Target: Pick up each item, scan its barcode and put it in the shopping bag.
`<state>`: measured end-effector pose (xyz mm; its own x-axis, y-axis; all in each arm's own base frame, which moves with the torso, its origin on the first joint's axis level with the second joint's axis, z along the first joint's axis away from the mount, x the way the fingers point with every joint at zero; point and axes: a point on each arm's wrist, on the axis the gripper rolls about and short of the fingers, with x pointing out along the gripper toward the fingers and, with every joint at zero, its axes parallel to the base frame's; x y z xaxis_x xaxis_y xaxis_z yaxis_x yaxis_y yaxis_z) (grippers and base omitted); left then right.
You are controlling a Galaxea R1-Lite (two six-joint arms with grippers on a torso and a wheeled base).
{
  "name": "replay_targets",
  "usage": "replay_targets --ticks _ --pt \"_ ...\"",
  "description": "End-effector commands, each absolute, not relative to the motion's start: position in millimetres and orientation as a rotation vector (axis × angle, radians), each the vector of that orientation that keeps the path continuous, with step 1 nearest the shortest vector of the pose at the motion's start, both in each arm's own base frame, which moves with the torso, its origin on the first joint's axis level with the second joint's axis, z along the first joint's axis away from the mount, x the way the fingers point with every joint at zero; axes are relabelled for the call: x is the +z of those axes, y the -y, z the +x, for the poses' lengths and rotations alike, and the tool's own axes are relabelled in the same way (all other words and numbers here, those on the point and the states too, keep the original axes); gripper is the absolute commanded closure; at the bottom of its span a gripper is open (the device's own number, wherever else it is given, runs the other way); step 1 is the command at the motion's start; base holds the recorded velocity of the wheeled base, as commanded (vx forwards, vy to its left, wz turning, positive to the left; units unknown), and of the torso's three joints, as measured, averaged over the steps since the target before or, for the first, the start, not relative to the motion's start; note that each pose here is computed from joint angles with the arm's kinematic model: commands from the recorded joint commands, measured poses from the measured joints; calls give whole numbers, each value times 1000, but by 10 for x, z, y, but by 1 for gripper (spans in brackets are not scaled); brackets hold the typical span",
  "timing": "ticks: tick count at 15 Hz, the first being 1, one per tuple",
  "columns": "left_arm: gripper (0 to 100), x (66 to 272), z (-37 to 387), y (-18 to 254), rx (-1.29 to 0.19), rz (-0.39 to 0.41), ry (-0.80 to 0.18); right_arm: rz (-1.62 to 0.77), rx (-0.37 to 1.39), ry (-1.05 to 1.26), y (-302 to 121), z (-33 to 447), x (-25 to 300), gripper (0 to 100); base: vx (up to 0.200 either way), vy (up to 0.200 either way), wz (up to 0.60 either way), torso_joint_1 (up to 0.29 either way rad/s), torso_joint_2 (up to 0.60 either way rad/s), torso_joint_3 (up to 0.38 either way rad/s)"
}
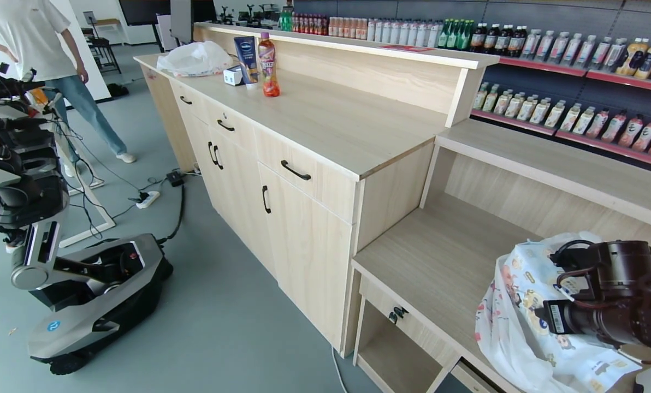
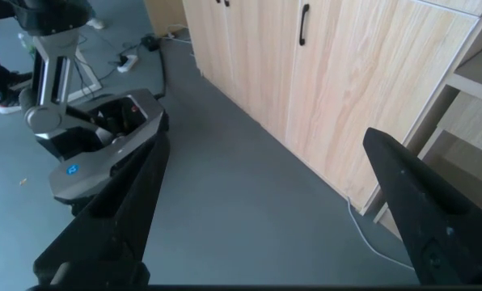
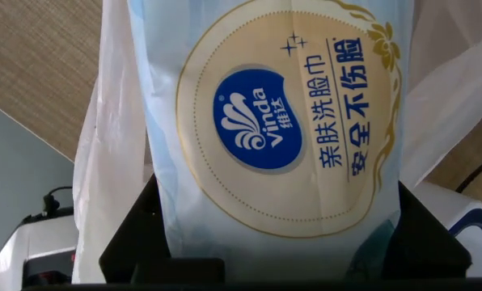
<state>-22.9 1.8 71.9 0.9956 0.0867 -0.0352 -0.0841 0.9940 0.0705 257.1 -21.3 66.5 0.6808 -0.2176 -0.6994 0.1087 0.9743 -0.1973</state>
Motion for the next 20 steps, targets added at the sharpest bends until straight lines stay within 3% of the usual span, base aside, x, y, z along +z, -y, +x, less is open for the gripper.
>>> replay_targets --ticks 1,6,20 --pt "0 719 -229 -18 86 69 -38 -140 -179 -832 196 2621 556 100 0 0 0 0 0 0" --pt "0 719 -229 -18 86 69 -38 -84 -268 -813 214 2715 427 100 0 0 0 0 0 0" --pt "0 719 -229 -18 86 69 -38 -46 -274 -728 197 2884 237 100 0 0 0 0 0 0"
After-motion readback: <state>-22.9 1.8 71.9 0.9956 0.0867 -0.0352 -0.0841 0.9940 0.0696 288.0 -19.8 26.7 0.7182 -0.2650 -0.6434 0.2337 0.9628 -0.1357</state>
